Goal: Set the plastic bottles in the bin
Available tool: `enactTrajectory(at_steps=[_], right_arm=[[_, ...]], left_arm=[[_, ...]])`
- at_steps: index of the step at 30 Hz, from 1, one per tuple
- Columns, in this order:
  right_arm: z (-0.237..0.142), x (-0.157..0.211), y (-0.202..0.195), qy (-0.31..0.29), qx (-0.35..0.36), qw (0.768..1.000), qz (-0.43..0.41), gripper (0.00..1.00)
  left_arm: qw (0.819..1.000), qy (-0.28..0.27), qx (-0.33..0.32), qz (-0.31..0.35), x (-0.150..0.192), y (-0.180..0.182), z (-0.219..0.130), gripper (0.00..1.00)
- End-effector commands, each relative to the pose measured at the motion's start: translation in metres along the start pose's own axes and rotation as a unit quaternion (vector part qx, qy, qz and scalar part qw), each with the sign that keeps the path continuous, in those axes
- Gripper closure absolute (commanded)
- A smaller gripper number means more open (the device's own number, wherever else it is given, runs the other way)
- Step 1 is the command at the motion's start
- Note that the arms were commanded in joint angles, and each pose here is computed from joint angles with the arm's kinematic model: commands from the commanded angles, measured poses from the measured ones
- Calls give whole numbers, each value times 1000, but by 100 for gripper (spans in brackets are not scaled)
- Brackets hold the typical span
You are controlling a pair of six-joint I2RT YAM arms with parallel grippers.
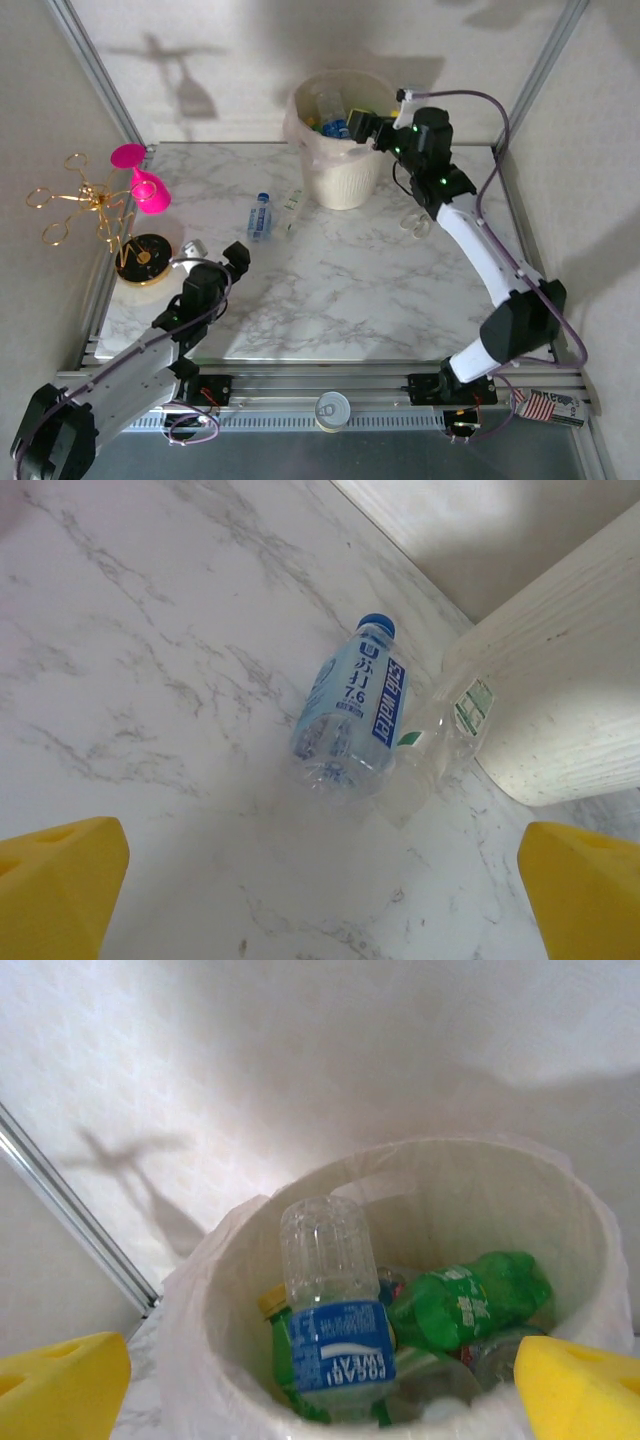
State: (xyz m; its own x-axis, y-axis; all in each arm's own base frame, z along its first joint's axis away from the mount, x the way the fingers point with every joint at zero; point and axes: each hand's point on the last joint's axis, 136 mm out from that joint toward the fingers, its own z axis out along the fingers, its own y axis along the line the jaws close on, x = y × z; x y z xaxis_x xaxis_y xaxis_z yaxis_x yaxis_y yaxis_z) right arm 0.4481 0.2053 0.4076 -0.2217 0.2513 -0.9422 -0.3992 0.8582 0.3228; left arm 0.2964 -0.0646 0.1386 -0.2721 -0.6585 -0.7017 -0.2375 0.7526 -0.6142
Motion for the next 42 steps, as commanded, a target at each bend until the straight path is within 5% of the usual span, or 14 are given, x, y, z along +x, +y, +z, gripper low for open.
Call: enactTrajectory(at_steps=[1,8,16,28,42], right_arm=[[-15,20,-3,3,-4,1000,8,1],[-65,97,-9,48,-23,998,43,1],[-102,167,-27,83,-10,991,104,1],[-100,188,-26,98,-19,988,122,1],[-108,195,-31,99,-7,988,121,1]], left_arm=[[1000,-12,24,12,-19,-27,7,0],[996,-2,-15,89,-31,-37,36,0],[985,90,-22,144,-13,-43,84,0],[961,180,-73,197,27,-29,145,4],[945,214,-121,214,51,0,179,13]])
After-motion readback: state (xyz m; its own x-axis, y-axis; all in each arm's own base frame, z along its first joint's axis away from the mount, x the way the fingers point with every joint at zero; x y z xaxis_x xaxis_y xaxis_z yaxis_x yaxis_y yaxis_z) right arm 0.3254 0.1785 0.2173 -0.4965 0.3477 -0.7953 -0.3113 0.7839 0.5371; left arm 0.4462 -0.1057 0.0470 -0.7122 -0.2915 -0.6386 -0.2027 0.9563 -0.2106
